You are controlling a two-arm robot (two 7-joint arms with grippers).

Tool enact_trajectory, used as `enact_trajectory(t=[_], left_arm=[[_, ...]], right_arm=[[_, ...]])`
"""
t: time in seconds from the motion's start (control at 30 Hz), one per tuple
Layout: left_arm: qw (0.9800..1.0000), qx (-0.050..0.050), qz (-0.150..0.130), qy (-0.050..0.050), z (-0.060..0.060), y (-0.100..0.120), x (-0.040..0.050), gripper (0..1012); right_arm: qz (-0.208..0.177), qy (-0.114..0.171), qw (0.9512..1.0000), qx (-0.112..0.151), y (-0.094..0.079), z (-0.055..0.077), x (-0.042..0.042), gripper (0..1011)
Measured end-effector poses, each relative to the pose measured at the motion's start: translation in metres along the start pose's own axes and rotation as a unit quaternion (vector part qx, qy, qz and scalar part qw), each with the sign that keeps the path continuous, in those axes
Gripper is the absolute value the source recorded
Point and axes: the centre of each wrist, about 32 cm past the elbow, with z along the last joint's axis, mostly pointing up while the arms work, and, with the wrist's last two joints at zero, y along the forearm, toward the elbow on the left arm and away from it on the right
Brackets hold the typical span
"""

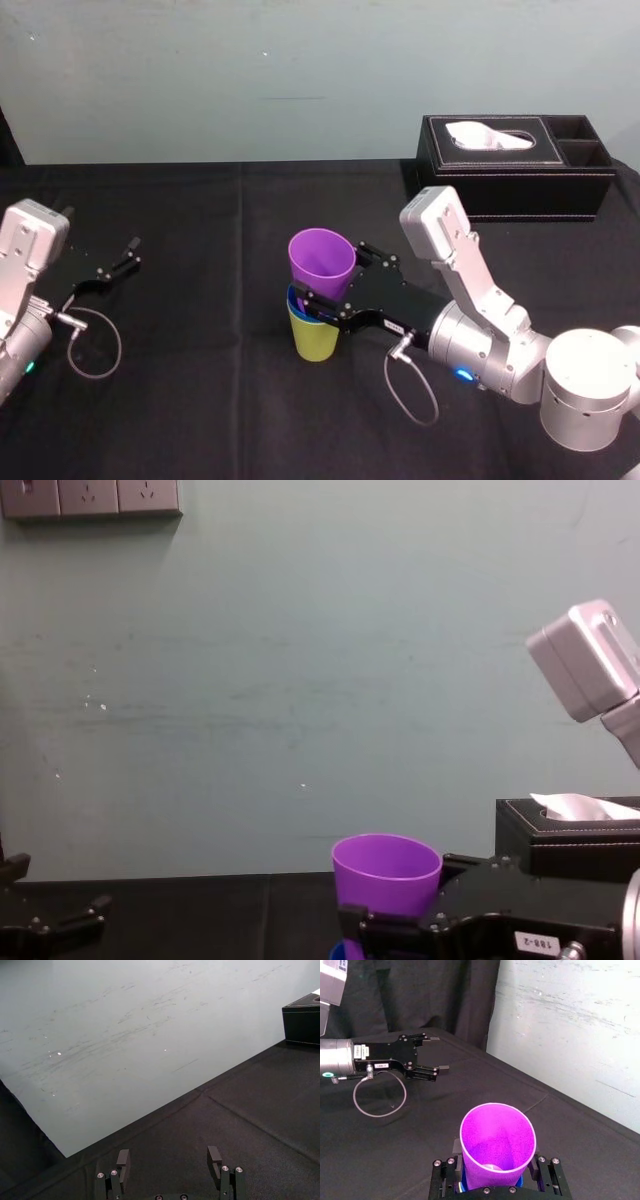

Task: Stack the three plastic cups sequentially using one hand.

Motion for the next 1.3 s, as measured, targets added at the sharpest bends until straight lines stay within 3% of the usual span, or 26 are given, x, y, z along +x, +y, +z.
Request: enact_trajectory(t=[0.6, 0.93, 1.3], left_arm=[[1.0000, 0.000, 0.000, 0.000, 0.0000, 0.0000, 0.0000, 1010], [1.0000, 0.000, 0.000, 0.000, 0.0000, 0.0000, 0.0000, 1010], [1.0000, 0.000, 0.000, 0.000, 0.0000, 0.0000, 0.0000, 1010]], right_arm=[[0.003, 0.000, 1.0000, -0.001, 0.0005, -0.0014, -0.0002, 749], [0.002, 0.000, 1.0000, -0.001, 0.0002, -0.0011, -0.0001, 998], [0.002, 0.001, 1.0000, -0.001, 0.0002, -0.0009, -0.0001, 1004]])
